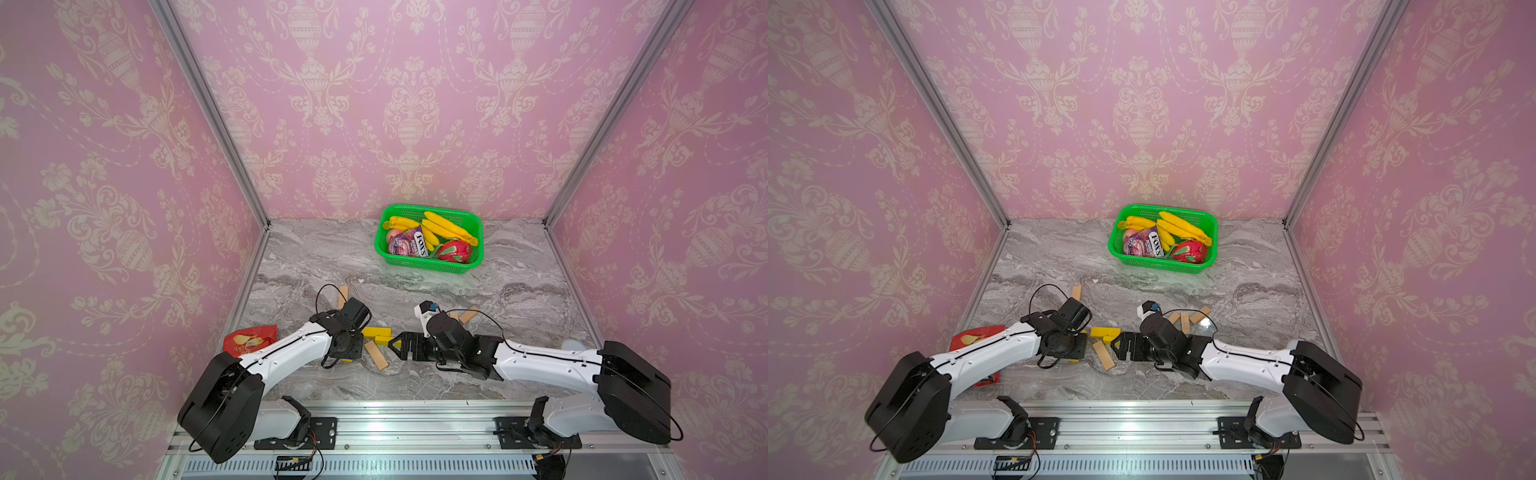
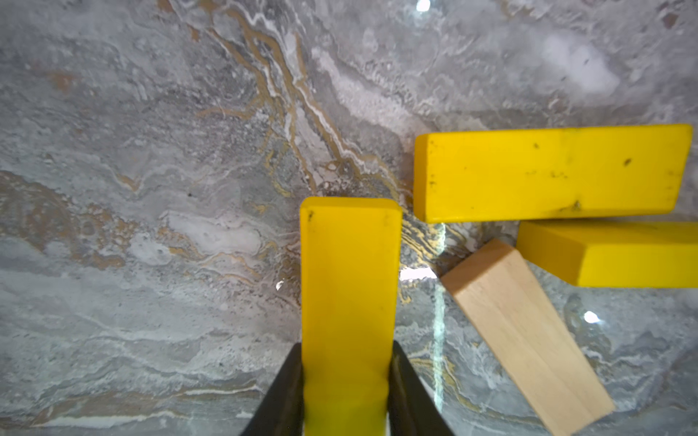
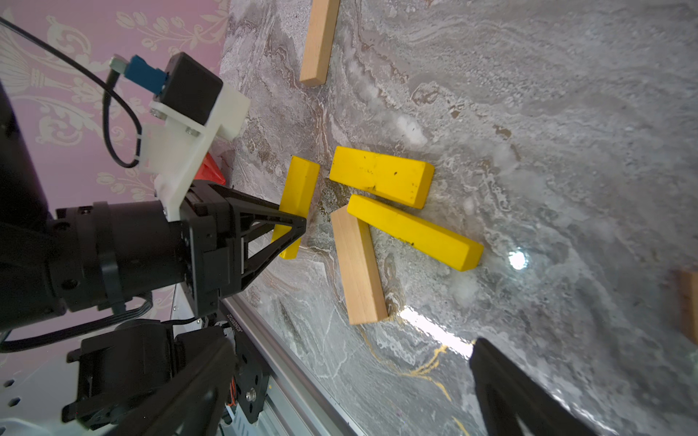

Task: Assemble the letter k with building blocks
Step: Pick up the building block from the center of the board, then assemble the building block at the center of the board.

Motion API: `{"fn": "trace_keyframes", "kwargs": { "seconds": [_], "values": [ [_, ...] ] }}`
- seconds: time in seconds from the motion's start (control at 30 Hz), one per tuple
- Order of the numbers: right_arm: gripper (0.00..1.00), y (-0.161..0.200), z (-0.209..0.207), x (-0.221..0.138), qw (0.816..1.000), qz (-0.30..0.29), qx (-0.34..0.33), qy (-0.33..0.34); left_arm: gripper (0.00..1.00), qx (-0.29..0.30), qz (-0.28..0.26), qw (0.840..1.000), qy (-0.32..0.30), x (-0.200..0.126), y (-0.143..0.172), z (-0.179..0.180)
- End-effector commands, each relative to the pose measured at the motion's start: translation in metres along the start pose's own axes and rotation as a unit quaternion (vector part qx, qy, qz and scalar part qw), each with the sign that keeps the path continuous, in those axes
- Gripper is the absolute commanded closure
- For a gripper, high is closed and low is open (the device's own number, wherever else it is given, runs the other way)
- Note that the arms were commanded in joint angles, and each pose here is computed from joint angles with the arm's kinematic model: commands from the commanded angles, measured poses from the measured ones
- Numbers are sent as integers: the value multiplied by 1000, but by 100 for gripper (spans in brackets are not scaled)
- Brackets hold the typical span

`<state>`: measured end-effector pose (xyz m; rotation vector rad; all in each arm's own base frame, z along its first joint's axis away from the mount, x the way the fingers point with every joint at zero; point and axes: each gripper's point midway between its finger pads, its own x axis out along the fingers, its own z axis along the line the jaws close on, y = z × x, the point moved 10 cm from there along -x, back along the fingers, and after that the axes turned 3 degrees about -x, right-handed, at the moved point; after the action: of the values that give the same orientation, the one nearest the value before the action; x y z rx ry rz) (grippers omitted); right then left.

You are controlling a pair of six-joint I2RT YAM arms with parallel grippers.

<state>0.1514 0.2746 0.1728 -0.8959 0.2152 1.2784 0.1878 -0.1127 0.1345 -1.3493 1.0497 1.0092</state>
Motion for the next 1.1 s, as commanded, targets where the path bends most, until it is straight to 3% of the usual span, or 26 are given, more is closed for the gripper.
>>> {"fn": "trace_keyframes", "kwargs": {
  "seconds": [0.0,0.5,0.73,1.07],
  "values": [
    [0,-4,12,2,1000,7,-18,-17,78,-9,-7,1000,-18,-13,-1,2],
    [0,-27,21,6,999,25,-46,-12,79,-14,-54,998,-23,-43,-26,-4],
    [0,-48,18,13,998,25,-30,-39,79,-1,-36,999,-30,-39,-48,-8],
    [0,-73,18,29,997,33,-7,-66,79,-34,-14,999,-18,-21,-66,3]
  ]
}}
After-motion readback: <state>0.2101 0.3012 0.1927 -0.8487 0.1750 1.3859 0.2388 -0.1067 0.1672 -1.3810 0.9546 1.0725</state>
